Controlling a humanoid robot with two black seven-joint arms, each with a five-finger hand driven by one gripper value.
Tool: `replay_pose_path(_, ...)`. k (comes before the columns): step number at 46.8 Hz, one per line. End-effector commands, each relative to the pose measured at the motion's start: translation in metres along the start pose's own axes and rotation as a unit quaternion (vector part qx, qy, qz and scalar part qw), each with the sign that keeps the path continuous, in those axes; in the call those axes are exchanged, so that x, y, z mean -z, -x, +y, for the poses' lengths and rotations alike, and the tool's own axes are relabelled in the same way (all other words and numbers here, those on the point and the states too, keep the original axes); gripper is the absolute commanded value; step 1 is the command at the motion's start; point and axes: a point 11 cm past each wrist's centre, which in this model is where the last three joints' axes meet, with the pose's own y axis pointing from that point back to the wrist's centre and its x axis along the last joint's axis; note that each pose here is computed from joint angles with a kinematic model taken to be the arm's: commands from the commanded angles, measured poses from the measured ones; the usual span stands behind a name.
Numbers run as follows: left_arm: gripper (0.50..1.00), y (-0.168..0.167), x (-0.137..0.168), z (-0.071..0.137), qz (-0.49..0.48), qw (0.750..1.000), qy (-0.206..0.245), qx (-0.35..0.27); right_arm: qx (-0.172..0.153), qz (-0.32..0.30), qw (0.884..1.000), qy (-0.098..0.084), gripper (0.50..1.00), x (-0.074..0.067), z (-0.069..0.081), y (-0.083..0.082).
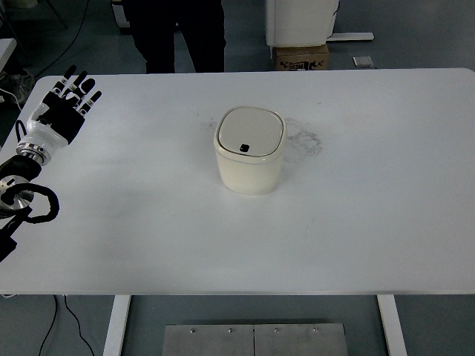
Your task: Open trash bin
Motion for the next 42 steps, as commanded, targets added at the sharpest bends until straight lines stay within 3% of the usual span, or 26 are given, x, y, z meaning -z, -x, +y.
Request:
replay_pose_path(1, 1.000, 0.005, -0.002, -0.005, -0.020, 1.000, -0.007, -0.002, 0.000, 0.000, 1.000, 0.000, 0.991, 0.000, 0.000, 0.000)
replay_pose_path(9, 1.000, 0.016, -0.010, -0.012, -0.070, 0.997, -0.025, 0.007, 0.000, 0.000, 1.000, 0.000, 0.991, 0.000, 0.000, 0.000)
replay_pose_path(24, 1.000, 0.071, -0.017, -0.026, -0.166, 0.981, -0.066, 0.074, 0.000, 0.000, 1.000, 0.000, 0.991, 0.000, 0.000, 0.000)
replay_pose_path(42, 1.000, 0.151, 0.003, -0.022, -0.322, 0.912, -0.149, 0.207, 0.000, 0.000, 1.000, 0.000, 0.991, 0.000, 0.000, 0.000)
